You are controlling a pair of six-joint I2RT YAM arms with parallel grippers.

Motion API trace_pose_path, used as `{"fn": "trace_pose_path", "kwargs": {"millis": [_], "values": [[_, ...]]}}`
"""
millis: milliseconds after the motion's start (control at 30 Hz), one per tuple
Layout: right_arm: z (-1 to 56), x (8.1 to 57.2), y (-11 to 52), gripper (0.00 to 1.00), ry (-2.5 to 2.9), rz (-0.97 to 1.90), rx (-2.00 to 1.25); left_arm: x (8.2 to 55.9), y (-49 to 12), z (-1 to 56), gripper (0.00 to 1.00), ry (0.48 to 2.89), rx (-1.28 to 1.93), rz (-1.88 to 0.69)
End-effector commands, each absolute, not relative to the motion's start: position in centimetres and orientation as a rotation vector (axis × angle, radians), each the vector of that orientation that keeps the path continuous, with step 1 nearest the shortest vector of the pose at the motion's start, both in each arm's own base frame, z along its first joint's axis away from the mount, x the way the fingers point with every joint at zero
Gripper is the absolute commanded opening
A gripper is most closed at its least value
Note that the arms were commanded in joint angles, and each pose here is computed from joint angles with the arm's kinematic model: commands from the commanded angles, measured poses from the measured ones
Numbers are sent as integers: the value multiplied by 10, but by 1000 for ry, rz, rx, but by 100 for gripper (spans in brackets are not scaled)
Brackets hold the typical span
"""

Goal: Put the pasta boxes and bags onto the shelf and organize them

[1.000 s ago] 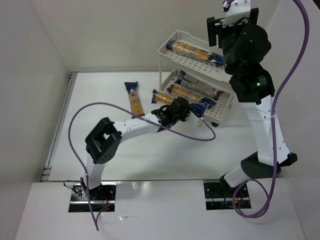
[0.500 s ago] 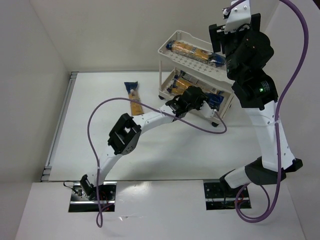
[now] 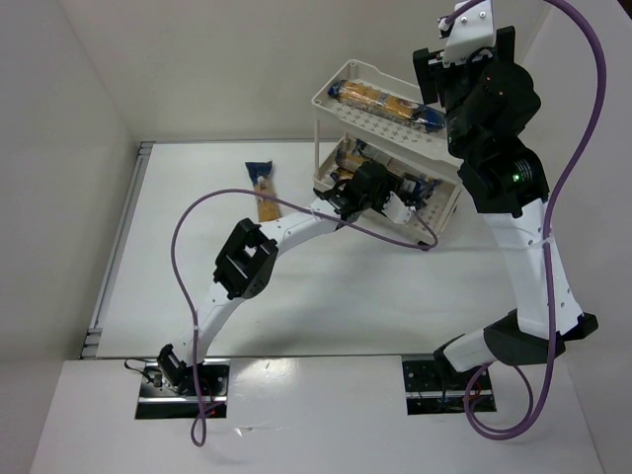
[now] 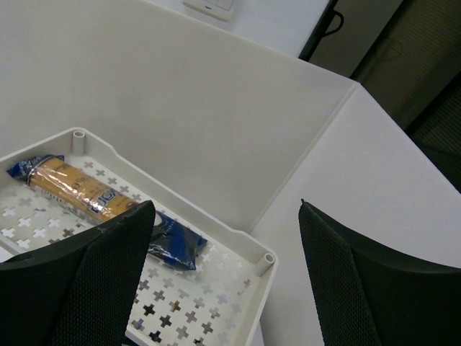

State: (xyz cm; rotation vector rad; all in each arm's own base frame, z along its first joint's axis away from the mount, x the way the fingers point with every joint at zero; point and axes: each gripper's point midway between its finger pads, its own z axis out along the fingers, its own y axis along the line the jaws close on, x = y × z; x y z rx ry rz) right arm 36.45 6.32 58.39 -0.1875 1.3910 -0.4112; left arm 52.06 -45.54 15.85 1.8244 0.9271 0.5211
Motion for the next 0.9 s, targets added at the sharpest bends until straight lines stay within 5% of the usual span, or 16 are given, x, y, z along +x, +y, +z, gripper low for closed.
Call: {"fn": "trace_pose_path", "kwargs": {"millis": [0, 400, 733, 867], "values": [[602, 360, 63, 85, 1336, -386, -146, 522, -456, 246, 72, 839, 1636, 552], [596, 369, 69, 85, 1348, -369, -151, 477, -421, 315, 85, 994, 1419, 411], [585, 386, 79, 90, 1372, -324, -110, 388, -295, 218, 89, 1859, 1126, 27], [586, 397, 86, 90, 1373, -304, -93, 416, -179, 184, 93, 2202, 664, -26]]}}
